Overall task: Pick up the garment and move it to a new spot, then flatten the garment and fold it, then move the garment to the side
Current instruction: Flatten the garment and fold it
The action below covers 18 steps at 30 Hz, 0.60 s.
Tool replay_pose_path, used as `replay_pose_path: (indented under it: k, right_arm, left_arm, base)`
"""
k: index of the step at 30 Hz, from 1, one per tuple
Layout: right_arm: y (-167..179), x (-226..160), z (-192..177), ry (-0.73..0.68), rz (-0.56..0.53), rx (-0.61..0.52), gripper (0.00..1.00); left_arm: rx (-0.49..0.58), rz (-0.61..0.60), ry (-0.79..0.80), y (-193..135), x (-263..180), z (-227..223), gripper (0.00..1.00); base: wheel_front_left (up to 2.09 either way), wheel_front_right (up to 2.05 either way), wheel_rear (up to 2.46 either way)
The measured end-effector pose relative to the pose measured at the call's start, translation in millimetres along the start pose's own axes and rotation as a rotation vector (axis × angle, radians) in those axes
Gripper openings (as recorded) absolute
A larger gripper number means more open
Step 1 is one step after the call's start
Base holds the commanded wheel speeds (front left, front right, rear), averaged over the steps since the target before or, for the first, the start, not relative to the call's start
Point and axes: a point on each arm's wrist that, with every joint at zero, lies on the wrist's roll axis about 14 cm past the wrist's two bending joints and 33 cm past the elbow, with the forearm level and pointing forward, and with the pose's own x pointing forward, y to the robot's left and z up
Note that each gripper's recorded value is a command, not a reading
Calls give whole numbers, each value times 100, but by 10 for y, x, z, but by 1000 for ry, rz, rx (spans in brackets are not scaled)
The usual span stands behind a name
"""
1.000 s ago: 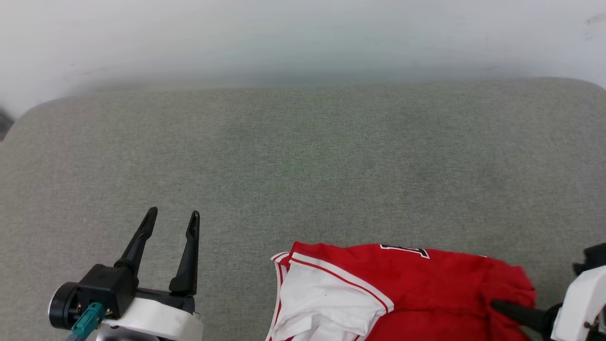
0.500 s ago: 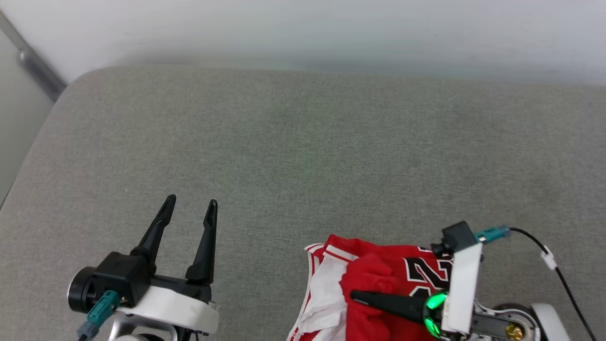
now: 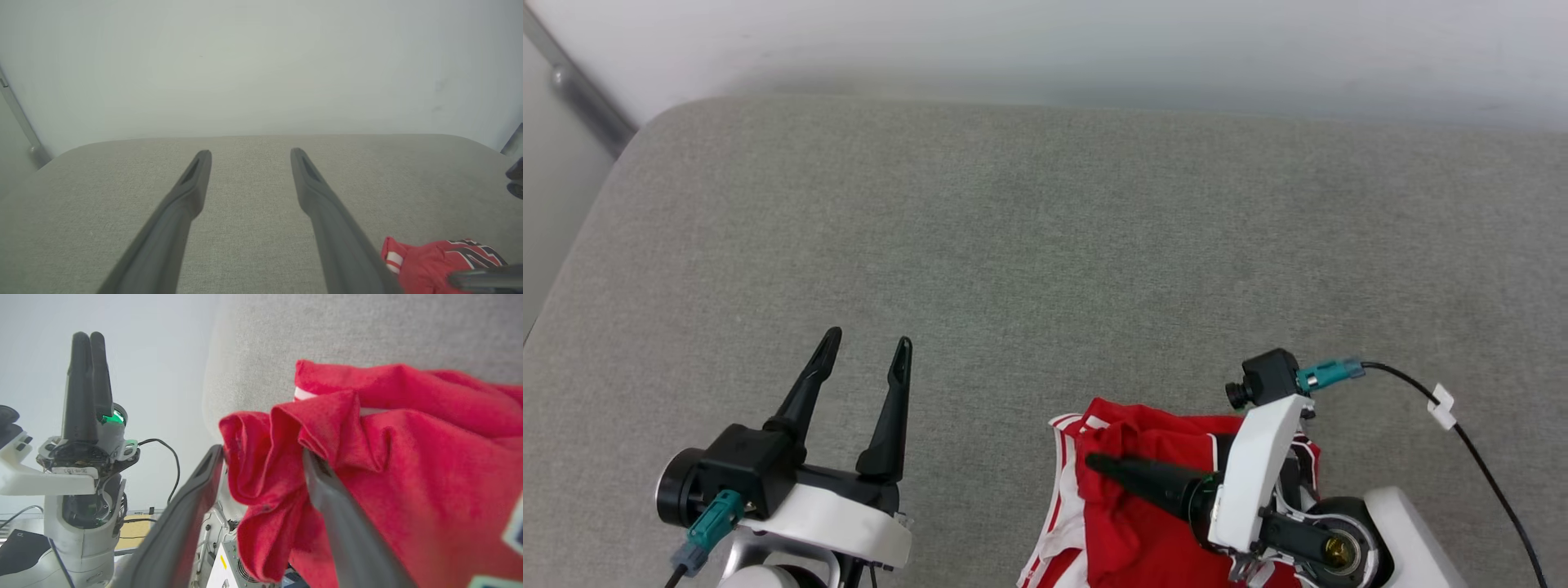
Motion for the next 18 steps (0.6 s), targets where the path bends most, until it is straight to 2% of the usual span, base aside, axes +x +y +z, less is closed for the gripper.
replay_pose_path:
  k: [6, 9, 12, 18]
  right_arm:
    - [87, -228, 339, -167, -106, -297, 100]
    - [-22, -486, 621, -297, -246, -512, 100]
    - [-107, -823, 946, -458, -374, -656, 100]
    - [-207, -1600, 1314, -771, -578, -772, 100]
  left_arm:
    - [2, -30, -5, -83, 11, 42, 100]
    - [5, -36, -9, -103, 10, 59, 100]
    - [4, -37, -13, -116, 22, 73, 100]
    - [8, -23, -20, -95, 26, 89, 100]
  base:
    - [0, 0, 0]
    - [0, 0, 0]
    - [0, 0, 0]
    - [0, 0, 0]
